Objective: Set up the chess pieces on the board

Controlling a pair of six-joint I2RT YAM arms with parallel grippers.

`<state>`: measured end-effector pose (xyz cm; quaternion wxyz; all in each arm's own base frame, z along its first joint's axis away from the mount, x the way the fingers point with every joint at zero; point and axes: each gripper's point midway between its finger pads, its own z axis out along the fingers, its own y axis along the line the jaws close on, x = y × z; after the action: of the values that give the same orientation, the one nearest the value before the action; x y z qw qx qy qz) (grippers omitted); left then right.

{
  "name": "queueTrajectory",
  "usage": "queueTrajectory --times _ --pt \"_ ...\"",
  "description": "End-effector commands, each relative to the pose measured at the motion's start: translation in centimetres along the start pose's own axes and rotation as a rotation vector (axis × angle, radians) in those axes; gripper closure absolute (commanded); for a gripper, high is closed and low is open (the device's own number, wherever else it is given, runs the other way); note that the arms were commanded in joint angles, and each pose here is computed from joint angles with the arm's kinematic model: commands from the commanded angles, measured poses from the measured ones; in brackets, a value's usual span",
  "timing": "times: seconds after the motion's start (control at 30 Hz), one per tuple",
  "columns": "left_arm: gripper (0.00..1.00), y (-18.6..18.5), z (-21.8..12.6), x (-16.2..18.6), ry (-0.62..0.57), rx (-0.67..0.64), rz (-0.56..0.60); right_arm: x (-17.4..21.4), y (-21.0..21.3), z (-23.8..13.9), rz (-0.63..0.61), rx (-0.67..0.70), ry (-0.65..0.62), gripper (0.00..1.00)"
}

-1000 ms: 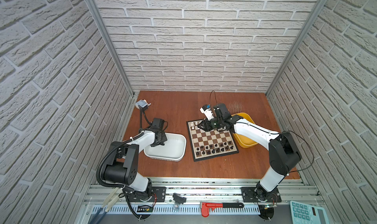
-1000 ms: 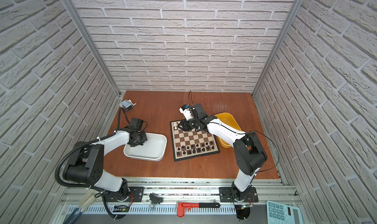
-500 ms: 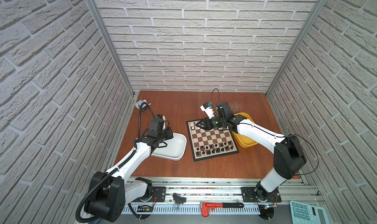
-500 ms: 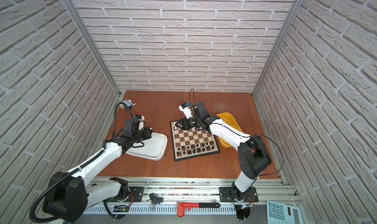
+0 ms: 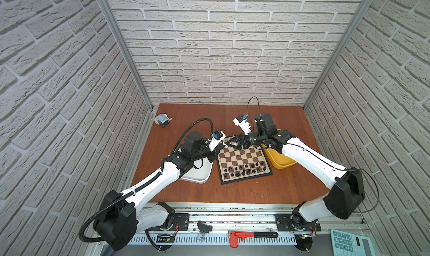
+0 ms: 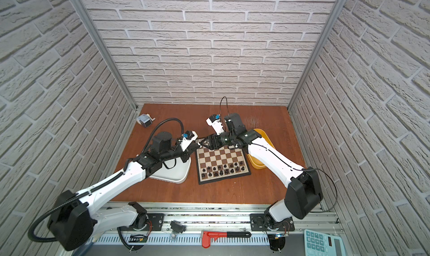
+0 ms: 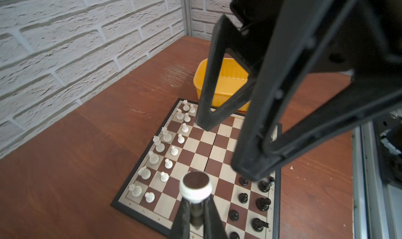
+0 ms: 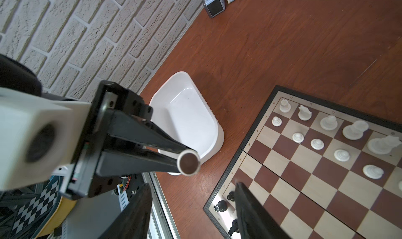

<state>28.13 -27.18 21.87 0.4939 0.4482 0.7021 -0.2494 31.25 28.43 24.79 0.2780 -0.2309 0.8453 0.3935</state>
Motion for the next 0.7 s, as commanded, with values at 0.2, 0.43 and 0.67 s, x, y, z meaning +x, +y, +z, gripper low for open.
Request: queueTrajectory --times 0.2,0.43,0.67 --pt "0.93 -2.3 1.0 -2.6 -0.07 0.105 0.21 1.0 -0.1 -0.4 0.009 0.003 0.021 0.4" --pt "0.93 -2.1 0.7 -3.4 -0.086 0.08 0.219 1.8 -1.1 0.4 0.052 0.012 0.054 0.46" --pt "0.94 -2.1 0.6 -3.2 -0.085 0.076 0.23 2.9 -1.4 1.0 0.086 0.002 0.08 0.54"
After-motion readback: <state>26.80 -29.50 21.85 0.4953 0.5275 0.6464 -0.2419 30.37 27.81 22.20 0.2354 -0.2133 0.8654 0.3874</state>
